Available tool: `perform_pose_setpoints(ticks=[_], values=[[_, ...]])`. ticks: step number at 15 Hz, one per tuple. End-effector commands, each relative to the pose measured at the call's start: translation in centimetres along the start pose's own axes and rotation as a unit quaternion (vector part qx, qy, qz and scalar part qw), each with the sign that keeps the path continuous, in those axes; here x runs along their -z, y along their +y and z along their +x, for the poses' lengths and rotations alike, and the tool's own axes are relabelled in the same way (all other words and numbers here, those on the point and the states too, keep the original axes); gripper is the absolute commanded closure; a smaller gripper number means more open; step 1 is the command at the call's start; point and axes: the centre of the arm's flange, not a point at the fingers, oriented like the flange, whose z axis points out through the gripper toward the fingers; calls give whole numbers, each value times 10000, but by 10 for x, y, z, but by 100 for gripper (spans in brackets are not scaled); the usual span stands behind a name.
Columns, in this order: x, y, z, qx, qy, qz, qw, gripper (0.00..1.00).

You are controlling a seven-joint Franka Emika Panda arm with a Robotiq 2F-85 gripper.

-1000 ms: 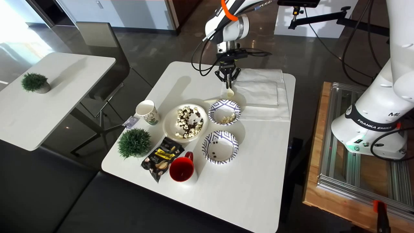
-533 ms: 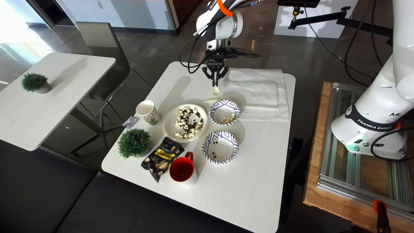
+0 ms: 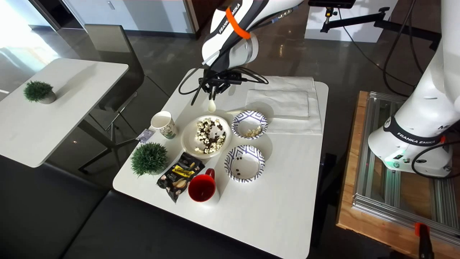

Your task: Use the white spoon to place some contents from the whole bowl on the left into the bowl on the right twice.

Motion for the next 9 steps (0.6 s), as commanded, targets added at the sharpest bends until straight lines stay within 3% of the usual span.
perform_pose_setpoints(ticks=[1,2,3,4,8,9], values=[[-9,-4,-33,-5,617,134,9980,97],[-10,-5,-39,28,705,205,9973,97],[-5,-3,-45,1,431,78,9990,97],[-13,-7,-35,72,450,185,9988,86],[-15,-3,-40,56,420,135,9990,86],[-14,-3,-40,51,428,136,9990,97]])
